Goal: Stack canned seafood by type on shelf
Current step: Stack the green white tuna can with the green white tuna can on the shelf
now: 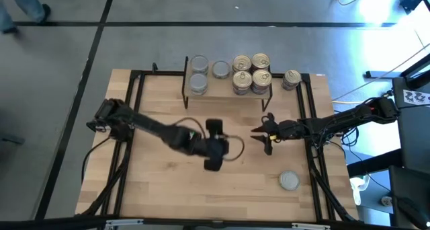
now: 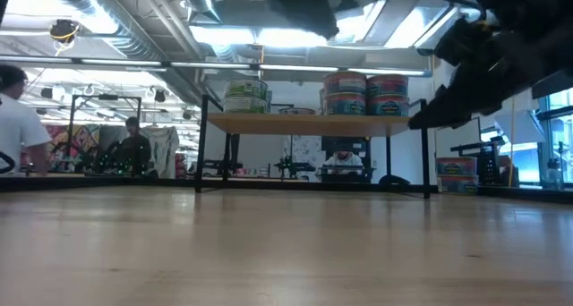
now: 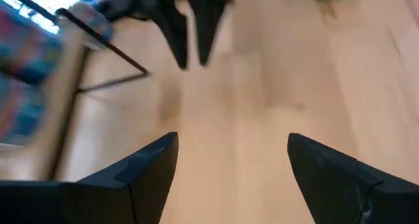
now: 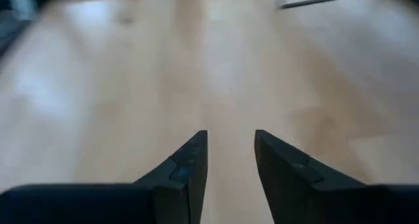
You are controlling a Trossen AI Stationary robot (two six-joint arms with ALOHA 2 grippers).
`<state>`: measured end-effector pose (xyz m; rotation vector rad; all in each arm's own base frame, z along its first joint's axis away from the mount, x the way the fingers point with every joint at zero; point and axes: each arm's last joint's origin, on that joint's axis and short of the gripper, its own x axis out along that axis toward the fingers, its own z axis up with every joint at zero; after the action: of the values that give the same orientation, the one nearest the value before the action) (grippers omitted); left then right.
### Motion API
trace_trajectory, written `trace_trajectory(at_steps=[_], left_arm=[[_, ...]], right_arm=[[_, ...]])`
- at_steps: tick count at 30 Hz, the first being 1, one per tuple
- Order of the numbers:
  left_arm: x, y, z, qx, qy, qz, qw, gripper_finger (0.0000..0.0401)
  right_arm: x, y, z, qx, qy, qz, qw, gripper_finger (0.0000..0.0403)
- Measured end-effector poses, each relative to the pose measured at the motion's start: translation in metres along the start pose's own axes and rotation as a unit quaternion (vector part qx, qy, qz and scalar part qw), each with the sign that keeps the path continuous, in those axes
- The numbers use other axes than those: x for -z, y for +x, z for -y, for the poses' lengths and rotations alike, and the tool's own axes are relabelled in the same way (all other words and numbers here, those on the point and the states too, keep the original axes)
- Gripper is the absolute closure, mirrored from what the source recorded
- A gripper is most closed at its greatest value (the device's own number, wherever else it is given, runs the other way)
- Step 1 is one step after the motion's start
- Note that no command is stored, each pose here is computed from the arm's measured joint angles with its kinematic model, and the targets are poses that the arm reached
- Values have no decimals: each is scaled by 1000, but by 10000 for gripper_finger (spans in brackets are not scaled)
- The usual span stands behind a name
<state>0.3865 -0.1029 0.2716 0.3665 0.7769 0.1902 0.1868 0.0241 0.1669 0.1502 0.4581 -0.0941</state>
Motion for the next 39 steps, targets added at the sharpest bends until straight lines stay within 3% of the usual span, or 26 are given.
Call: trace_trajectory(at_steps=[6,9,16,23,28,34,39], left_arm=[[36,6,52,33,-38,15,999,116],[53,6,68,47,-64,16,997,116],[71,6,91,70,-126,49,988,116],[78,5,100,86,-174,67,979,116],[80,7,101,84,-162,62,981,116],[80,7,99,82,-151,63,983,116],[80,9,97,75,-92,67,991,116]], right_arm=[[-14,-5,-24,-129,19,-52,990,276],[-22,-14,-44,-155,13,-94,983,276],[-31,-48,-84,-168,66,-234,955,276],[-8,-90,-115,-156,183,-388,890,276],[16,-106,-127,-103,220,-449,860,276],[37,-96,-141,-60,186,-450,871,276],[53,-82,-148,-35,125,-443,887,276]])
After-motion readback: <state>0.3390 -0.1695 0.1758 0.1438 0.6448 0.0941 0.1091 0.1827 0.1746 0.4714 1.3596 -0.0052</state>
